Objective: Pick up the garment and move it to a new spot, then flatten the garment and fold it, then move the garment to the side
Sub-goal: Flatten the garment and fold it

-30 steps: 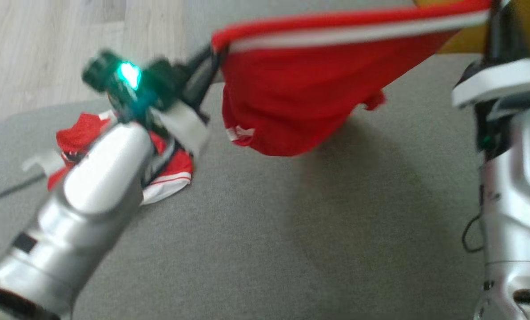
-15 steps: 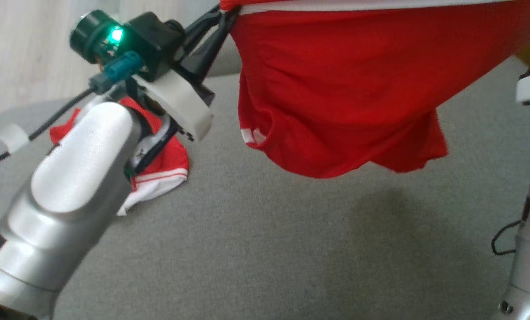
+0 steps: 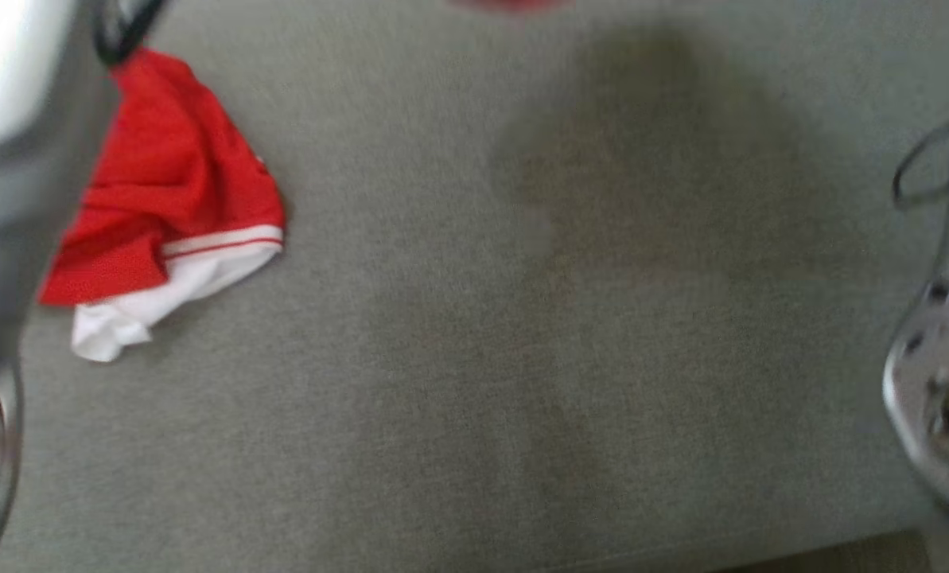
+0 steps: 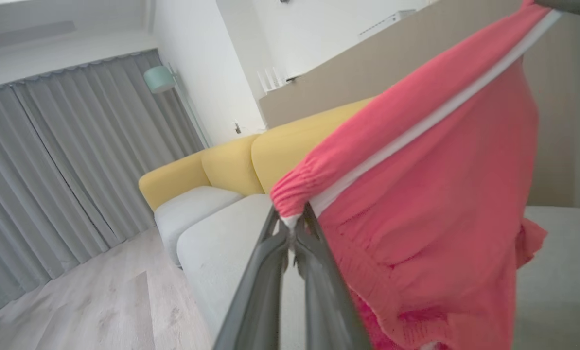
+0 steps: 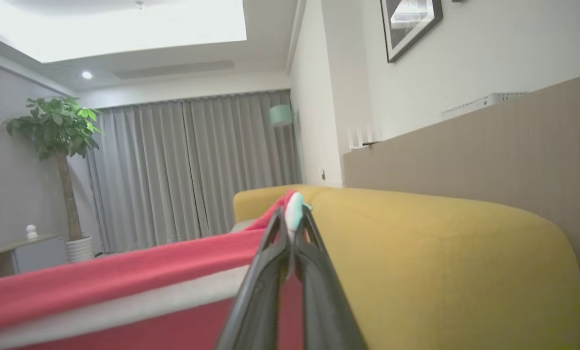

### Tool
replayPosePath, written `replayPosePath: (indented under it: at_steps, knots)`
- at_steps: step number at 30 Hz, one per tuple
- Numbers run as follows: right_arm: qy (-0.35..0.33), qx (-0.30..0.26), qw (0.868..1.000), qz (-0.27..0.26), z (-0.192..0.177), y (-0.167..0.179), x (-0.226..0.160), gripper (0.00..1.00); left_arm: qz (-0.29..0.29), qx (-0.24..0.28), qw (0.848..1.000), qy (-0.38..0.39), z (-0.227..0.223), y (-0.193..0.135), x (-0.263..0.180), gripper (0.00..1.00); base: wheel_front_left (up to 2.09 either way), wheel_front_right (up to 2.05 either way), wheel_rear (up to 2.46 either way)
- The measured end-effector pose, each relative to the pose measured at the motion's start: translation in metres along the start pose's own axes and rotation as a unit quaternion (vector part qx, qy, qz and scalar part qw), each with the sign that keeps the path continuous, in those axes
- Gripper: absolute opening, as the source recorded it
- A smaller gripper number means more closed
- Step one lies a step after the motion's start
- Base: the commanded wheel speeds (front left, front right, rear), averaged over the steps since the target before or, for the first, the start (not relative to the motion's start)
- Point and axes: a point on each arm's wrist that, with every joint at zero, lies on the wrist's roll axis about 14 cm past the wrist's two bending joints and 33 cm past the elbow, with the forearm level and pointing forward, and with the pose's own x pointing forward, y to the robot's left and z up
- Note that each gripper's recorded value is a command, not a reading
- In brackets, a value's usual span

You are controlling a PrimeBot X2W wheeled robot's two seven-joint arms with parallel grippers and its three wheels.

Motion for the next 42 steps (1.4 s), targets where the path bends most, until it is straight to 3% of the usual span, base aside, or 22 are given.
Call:
replayPosePath:
  at_steps: [5, 12, 17, 20, 22, 34, 42]
  knots:
    - [-0.036, -0.007, 0.999, -0.012, -0.016, -0.004, 0.031, 0.00, 0.019, -0.017, 0.998, -0.053, -0.006, 0.016, 0.032, 0.00, 0.00, 0.00, 0.00]
    - [0.038, -0.012, 0.999, -0.034, -0.090, -0.021, 0.024, 0.00, 0.008, -0.044, 0.998, -0.053, -0.049, -0.004, 0.050, 0.00, 0.00, 0.00, 0.00]
    - [0.136, -0.022, 0.990, -0.043, -0.159, -0.032, -0.018, 0.00, -0.025, -0.063, 0.998, 0.009, -0.102, -0.042, 0.035, 0.00, 0.00, 0.00, 0.00]
    - [0.230, -0.033, 0.971, -0.050, -0.210, -0.048, -0.072, 0.00, -0.066, -0.083, 0.992, 0.065, -0.142, -0.084, 0.007, 0.00, 0.00, 0.00, 0.00]
    - [0.263, -0.038, 0.963, -0.051, -0.223, -0.054, -0.093, 0.00, -0.088, -0.086, 0.988, 0.088, -0.155, -0.104, -0.009, 0.00, 0.00, 0.00, 0.00]
    - [0.351, -0.050, 0.934, -0.047, -0.229, -0.072, -0.155, 0.00, -0.159, -0.092, 0.974, 0.133, -0.163, -0.165, -0.073, 0.00, 0.00, 0.00, 0.00]
    - [0.374, -0.038, 0.924, -0.068, -0.217, -0.089, -0.201, 0.00, -0.188, -0.091, 0.968, 0.142, -0.148, -0.203, -0.106, 0.00, 0.00, 0.00, 0.00]
